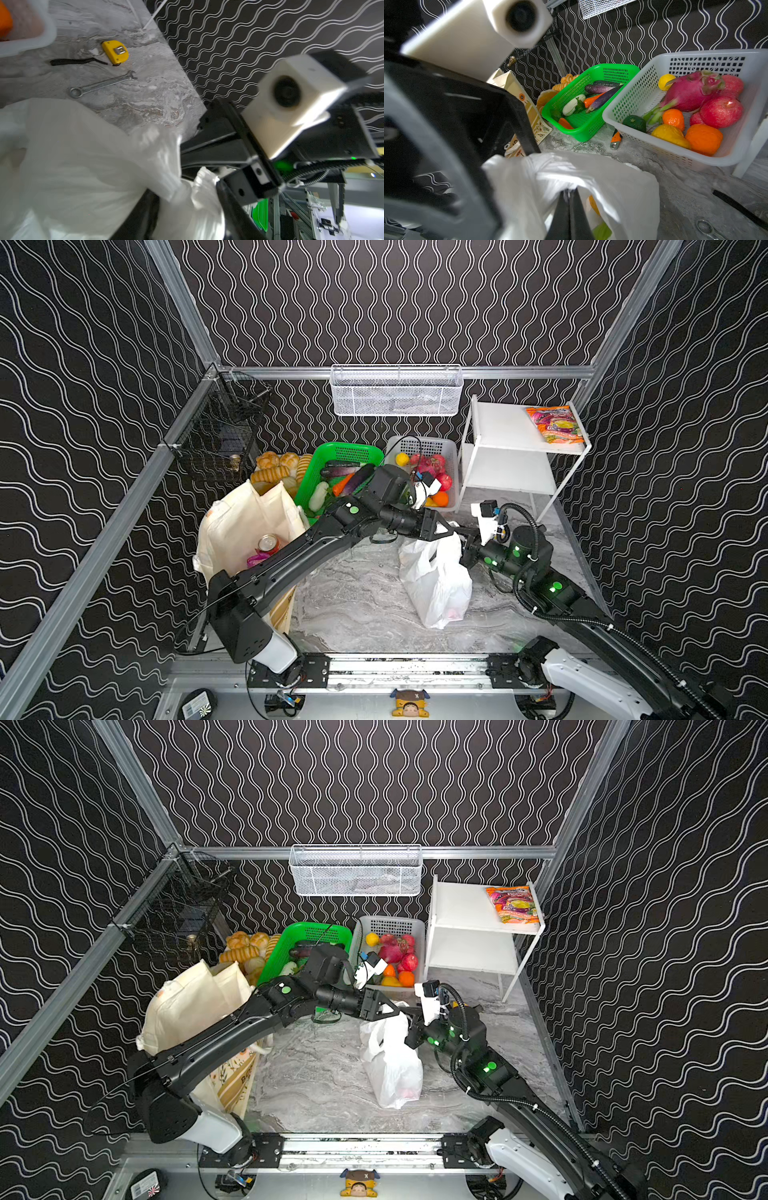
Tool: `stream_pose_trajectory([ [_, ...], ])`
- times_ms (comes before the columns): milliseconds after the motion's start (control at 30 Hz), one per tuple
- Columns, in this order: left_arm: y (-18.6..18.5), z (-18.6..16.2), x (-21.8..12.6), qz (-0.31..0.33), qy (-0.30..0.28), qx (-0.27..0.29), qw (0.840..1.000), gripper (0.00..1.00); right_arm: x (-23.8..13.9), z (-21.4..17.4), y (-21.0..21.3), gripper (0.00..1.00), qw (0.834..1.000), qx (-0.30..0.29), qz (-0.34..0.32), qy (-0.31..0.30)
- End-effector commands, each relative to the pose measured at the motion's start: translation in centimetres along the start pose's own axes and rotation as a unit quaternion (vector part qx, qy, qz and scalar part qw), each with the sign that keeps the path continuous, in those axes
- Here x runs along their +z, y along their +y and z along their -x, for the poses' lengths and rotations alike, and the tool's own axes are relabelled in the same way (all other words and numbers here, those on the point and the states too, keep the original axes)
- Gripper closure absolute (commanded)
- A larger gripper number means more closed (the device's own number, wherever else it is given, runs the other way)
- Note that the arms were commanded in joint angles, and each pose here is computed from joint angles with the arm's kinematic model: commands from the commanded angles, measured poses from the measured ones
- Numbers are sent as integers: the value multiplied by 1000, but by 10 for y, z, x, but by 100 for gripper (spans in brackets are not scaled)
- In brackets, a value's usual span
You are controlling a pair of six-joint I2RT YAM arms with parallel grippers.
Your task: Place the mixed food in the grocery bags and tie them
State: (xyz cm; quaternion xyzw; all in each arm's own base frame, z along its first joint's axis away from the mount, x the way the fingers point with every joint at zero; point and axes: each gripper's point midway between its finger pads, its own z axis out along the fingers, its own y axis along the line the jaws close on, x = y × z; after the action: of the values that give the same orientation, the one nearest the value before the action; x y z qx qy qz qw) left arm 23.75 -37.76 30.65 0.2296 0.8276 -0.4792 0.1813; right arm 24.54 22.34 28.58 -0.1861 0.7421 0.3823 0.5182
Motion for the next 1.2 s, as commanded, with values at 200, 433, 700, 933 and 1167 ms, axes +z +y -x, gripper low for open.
stream_pose_trajectory([
  [200, 9, -4, 3, -7, -7, 14, 1000, 99, -11, 2, 5, 100, 1000, -6, 4, -5],
  [433, 19, 2, -15, -84, -22, 21, 996, 100, -29, -5, 7, 95, 1000, -4, -2, 8],
  [700, 2, -12, -17, -173, 25, 56, 983, 100, -45, 0, 25, 88, 1000, 0, 31, 3],
  [933, -8, -13, -21, -217, 28, 52, 974, 100, -25, -6, 37, 94, 995, 35, 79, 46],
  [1167, -14, -17, -25, -242, 37, 60, 968, 100, -19, -4, -4, 80, 997, 12, -26, 67],
])
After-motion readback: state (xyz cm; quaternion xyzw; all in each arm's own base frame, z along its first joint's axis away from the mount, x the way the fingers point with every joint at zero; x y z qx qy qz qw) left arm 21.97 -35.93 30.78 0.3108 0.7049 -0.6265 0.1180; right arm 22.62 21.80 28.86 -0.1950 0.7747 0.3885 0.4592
